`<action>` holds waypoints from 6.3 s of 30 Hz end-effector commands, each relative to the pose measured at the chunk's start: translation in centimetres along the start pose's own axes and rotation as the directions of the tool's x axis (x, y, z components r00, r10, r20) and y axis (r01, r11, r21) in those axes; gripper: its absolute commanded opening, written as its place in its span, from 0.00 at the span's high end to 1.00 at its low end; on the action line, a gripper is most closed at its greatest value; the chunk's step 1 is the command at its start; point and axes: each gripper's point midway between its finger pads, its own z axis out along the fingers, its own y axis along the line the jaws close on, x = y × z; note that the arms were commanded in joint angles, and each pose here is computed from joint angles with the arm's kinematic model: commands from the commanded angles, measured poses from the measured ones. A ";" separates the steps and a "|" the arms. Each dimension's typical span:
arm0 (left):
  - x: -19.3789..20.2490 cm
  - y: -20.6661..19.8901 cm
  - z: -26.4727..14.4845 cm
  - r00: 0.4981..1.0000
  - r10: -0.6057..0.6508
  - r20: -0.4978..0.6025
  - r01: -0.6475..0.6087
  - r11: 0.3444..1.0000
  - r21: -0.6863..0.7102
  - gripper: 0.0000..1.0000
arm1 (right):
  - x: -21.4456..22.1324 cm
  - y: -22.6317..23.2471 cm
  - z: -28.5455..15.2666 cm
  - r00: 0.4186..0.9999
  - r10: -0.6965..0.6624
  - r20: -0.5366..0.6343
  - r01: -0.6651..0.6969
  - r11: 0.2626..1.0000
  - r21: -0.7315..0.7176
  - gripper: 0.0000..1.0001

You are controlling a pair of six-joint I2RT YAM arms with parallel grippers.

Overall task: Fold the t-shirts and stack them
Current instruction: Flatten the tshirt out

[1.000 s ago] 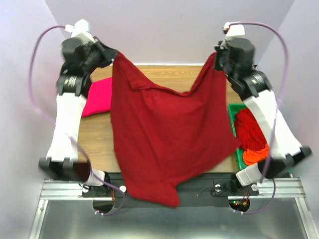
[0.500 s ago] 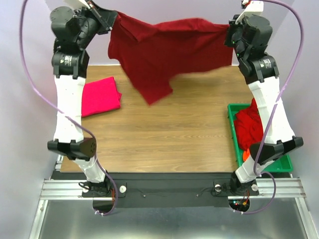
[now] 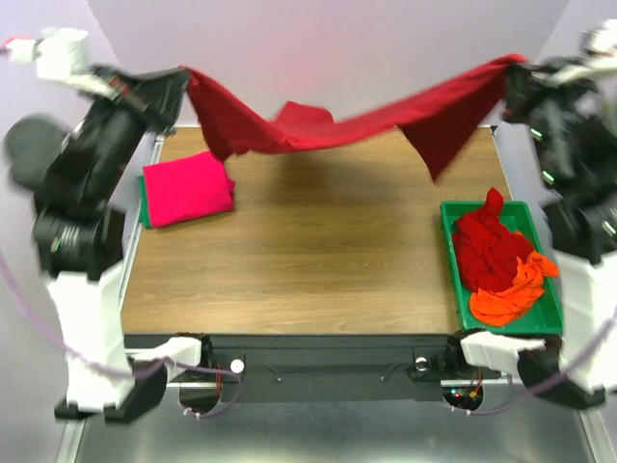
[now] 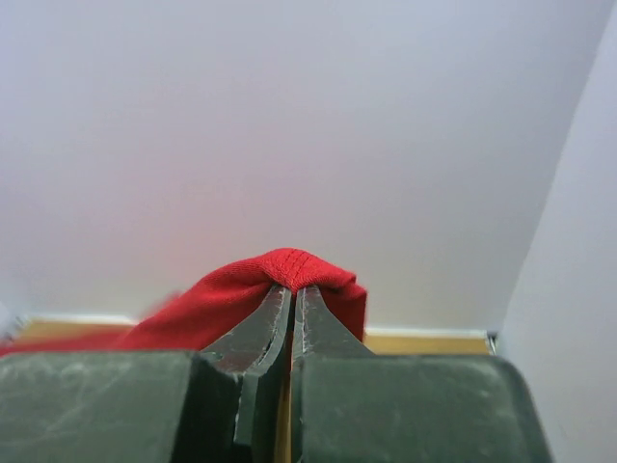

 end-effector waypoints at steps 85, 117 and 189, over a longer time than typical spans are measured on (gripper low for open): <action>52.8 18.4 3.3 0.484 -0.299 -0.823 -0.111 0.911 -0.397 0.01 | 54.1 10.4 2.1 0.417 0.034 -0.908 -0.189 0.981 -0.050 0.05; 58.9 22.3 13.6 0.488 -0.364 -0.794 0.100 0.926 -0.364 0.01 | 64.0 3.5 5.2 0.241 0.129 -0.962 0.063 0.987 0.148 0.03; 56.4 30.8 5.1 0.417 -0.455 -0.786 -0.020 0.861 -0.509 0.02 | 62.7 7.6 0.9 0.203 0.307 -0.930 -0.097 0.951 0.293 0.03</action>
